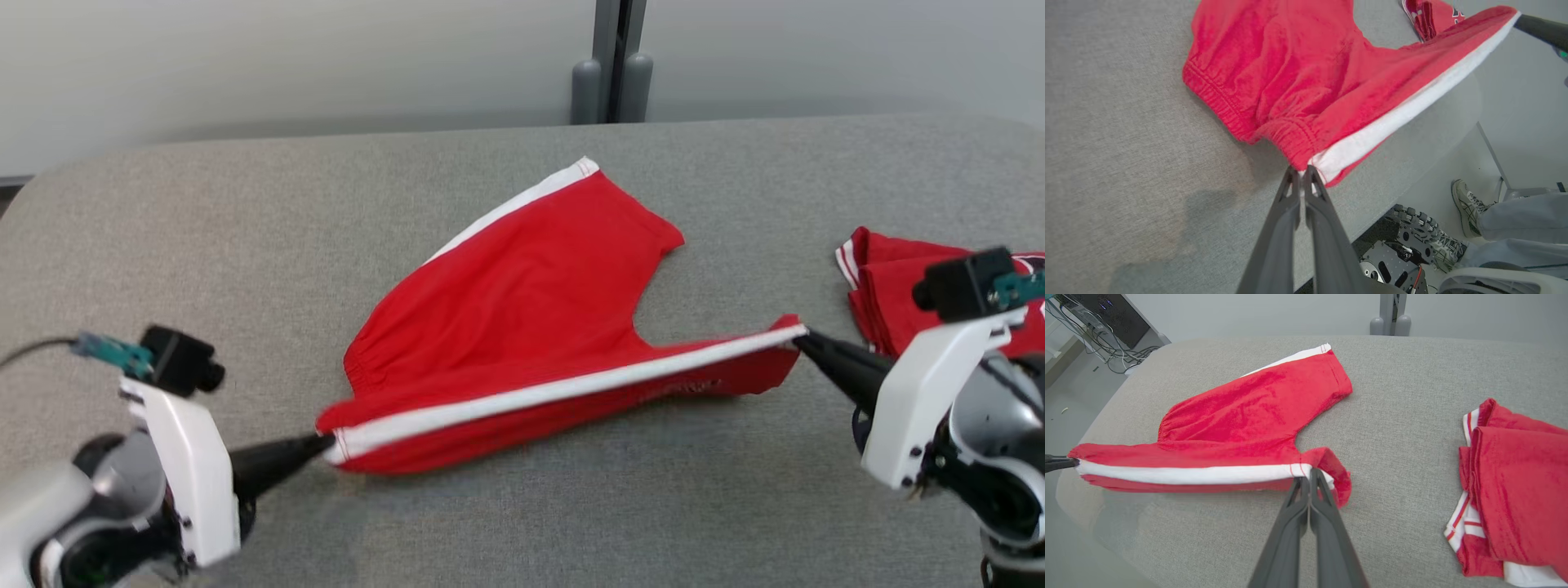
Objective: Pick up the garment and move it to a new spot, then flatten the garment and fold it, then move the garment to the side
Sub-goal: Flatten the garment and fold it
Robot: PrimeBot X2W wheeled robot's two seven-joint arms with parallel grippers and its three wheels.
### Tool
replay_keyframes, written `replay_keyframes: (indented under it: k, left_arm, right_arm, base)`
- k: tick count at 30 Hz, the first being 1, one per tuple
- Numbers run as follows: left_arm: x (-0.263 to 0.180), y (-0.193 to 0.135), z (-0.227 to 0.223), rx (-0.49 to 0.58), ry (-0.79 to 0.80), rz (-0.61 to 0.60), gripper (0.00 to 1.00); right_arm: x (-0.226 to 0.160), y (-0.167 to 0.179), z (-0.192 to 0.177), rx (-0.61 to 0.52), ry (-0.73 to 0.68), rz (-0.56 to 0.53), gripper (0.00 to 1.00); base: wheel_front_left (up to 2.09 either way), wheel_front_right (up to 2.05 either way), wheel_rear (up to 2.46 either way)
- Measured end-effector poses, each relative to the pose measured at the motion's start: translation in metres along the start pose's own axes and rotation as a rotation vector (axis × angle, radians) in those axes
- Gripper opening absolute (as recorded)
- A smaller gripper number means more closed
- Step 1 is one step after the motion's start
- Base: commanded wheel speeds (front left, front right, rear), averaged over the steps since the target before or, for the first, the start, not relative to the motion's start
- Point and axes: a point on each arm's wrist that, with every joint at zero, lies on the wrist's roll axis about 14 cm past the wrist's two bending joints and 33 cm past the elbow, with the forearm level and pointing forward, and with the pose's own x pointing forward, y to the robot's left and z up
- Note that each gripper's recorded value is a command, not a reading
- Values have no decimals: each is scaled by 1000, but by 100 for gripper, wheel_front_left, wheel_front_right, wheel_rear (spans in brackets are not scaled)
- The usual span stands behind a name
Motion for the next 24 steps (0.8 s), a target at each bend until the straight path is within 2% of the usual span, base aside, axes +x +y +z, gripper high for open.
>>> replay_keyframes:
  k: [6,13,17,24]
  left_arm:
    - [4,29,38,-53,-19,23,0]
    - [18,60,69,-95,9,48,0]
    - [25,75,74,-150,39,63,0]
    - [34,87,76,-236,87,54,0]
  right_arm:
    - [37,-9,23,-14,20,-2,0]
    - [93,-9,51,-88,55,10,0]
    - [122,-3,63,-97,40,37,0]
    - [160,-11,79,-145,12,21,0]
  base:
    - [0,0,0]
    - [0,0,0]
    - [0,0,0]
    - [0,0,0]
